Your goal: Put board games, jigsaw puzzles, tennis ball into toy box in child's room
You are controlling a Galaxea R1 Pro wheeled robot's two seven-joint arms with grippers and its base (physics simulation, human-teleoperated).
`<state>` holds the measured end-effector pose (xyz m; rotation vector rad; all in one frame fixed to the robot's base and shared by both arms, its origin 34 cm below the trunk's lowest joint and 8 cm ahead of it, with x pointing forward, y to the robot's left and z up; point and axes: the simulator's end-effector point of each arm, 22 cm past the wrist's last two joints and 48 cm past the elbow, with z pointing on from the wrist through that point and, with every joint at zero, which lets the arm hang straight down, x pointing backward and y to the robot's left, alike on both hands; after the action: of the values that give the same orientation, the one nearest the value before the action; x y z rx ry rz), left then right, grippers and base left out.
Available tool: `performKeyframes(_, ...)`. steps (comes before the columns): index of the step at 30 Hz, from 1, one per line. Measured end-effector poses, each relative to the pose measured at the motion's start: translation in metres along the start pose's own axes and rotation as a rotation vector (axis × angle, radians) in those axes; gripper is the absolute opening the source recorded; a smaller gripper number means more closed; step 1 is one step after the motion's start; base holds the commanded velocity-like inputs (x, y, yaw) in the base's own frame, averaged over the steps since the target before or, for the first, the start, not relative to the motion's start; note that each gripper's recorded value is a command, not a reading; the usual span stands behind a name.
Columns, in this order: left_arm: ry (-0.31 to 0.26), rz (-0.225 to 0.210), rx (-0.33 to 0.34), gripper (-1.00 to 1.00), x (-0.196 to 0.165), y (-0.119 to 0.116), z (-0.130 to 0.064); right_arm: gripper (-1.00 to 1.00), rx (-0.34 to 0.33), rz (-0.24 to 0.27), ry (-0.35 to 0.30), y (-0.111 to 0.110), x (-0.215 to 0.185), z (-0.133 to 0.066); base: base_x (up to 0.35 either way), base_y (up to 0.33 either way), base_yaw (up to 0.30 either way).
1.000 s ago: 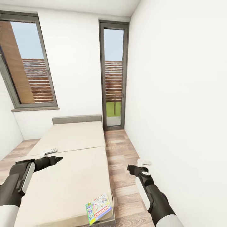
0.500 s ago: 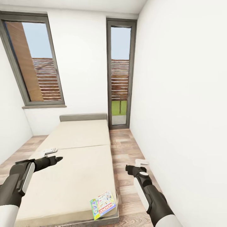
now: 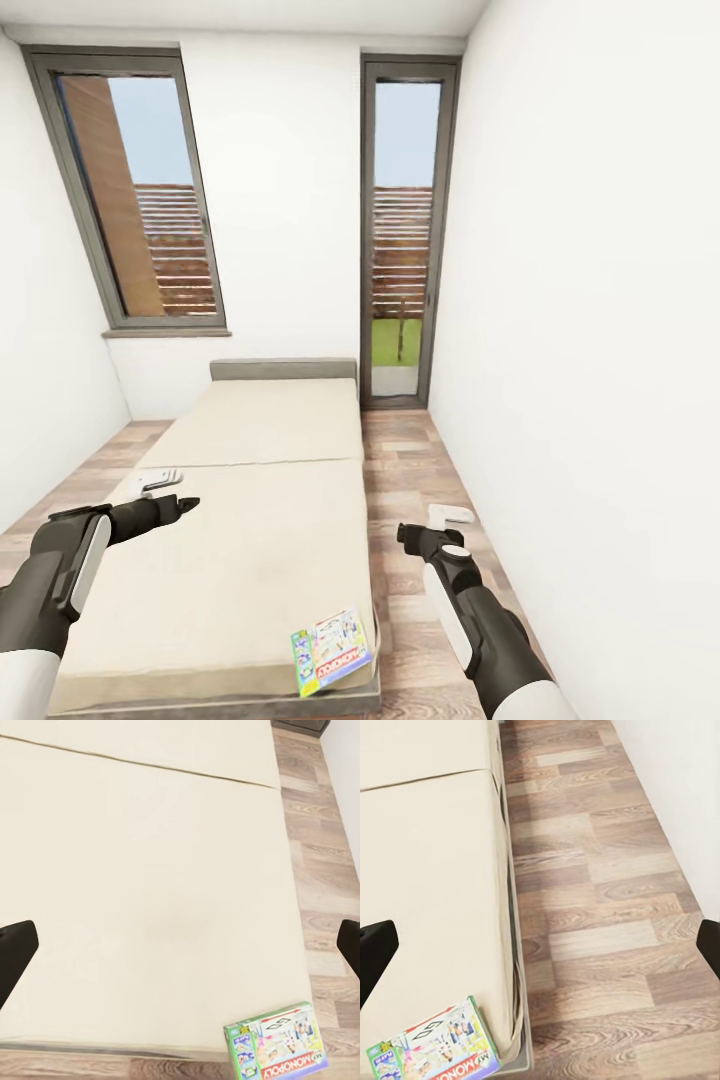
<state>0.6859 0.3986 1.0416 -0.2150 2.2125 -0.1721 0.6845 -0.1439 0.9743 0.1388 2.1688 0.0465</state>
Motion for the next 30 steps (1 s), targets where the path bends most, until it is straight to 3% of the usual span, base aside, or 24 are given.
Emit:
performKeyframes(18,0.015,-0.007,0.011,1.0,0.003,-0.002,0.001,1.0,0.002,-0.001,0.002,0.0,0.002,0.001,0.013,-0.002,0.003)
performKeyframes(28,0.107,-0.103,0.281,1.0,0.021,-0.058,-0.008,1.0,-0.002,0.0,0.0,0.001,0.0,0.001,0.0,0.0,0.0)
performKeyframes(30,0.113,-0.11,0.302,1.0,0.022,-0.062,-0.009,1.0,-0.003,0.0,-0.002,0.001,0.0,0.001,0.0,0.0,0.0)
